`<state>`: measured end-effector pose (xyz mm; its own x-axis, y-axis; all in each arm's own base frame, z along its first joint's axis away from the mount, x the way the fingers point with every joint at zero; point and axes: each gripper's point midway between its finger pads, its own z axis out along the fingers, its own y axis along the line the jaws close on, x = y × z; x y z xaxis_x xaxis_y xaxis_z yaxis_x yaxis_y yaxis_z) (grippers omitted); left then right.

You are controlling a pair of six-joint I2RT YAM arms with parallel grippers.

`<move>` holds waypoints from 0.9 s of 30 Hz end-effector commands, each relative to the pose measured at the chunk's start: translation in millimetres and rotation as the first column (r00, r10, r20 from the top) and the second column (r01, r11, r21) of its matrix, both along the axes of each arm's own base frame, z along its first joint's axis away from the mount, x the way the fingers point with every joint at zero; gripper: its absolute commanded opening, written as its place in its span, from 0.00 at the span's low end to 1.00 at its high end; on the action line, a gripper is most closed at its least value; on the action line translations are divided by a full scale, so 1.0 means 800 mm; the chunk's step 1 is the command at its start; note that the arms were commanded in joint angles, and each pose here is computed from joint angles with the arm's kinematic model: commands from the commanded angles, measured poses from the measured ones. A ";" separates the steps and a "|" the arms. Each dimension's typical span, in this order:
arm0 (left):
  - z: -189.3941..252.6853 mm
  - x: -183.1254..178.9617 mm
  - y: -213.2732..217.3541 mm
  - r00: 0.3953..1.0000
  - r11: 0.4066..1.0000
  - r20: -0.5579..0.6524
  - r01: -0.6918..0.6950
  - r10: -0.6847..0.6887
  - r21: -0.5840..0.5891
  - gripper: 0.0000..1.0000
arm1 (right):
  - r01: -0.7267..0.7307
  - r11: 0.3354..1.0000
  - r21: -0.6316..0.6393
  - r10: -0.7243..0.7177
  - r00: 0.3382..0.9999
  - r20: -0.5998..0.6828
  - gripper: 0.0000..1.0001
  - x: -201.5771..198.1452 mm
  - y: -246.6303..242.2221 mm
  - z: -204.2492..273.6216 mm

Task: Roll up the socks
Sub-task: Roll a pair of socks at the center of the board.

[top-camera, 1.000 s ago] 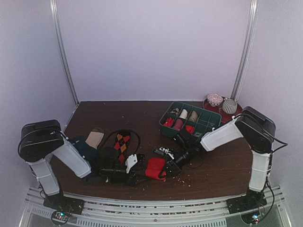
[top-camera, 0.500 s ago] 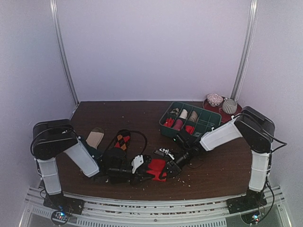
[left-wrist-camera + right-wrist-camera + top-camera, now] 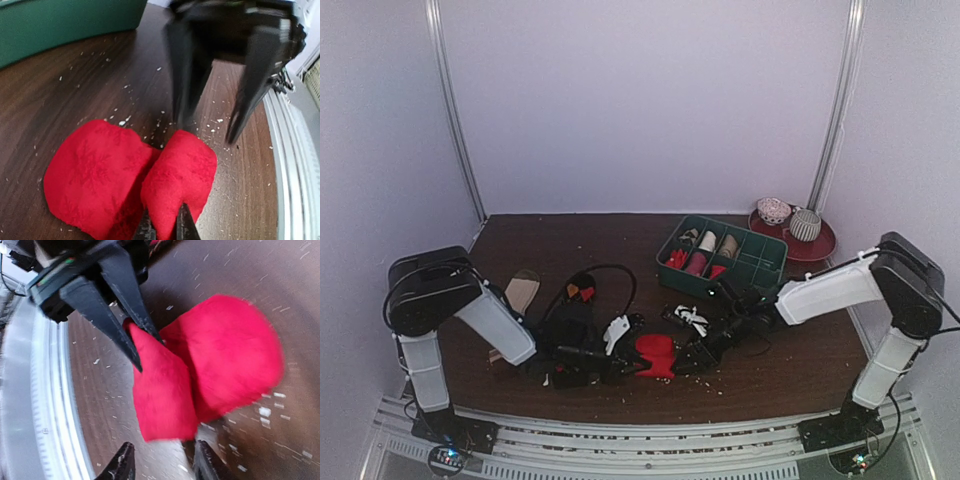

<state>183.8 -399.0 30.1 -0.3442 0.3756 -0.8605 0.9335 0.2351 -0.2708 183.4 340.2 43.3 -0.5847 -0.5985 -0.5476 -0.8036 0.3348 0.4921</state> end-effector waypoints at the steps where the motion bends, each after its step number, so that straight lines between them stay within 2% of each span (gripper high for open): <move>1: -0.108 -0.026 0.076 0.903 0.943 -0.388 -0.051 0.185 0.329 0.00 | 0.070 0.996 0.050 -0.085 0.899 0.429 0.45 0.033 -0.012 0.047; 5: -0.126 -0.038 0.083 0.843 0.934 -0.496 -0.022 0.208 0.356 0.00 | -0.010 1.000 0.025 -0.009 0.764 0.645 0.52 0.013 -0.006 0.062; 10: -0.142 -0.045 0.088 0.815 0.920 -0.533 -0.002 0.228 0.391 0.00 | -0.052 0.996 -0.069 0.086 0.683 0.725 0.54 0.002 0.012 0.041; 15: -0.145 -0.049 0.091 0.807 0.915 -0.543 0.011 0.230 0.404 0.00 | -0.063 0.990 -0.127 0.138 0.653 0.745 0.55 0.008 0.028 0.021; 23: -0.145 -0.057 0.091 0.796 0.920 -0.567 0.036 0.209 0.390 0.00 | -0.074 0.985 -0.157 0.166 0.660 0.733 0.53 0.010 0.037 -0.007; 25: -0.144 -0.058 0.089 0.795 0.924 -0.575 0.048 0.195 0.380 0.00 | -0.066 0.985 -0.160 0.163 0.664 0.729 0.48 0.011 0.037 -0.013; 27: -0.140 -0.061 0.086 0.794 0.930 -0.583 0.063 0.173 0.362 0.00 | -0.067 0.981 -0.181 0.178 0.676 0.715 0.37 0.010 0.035 -0.026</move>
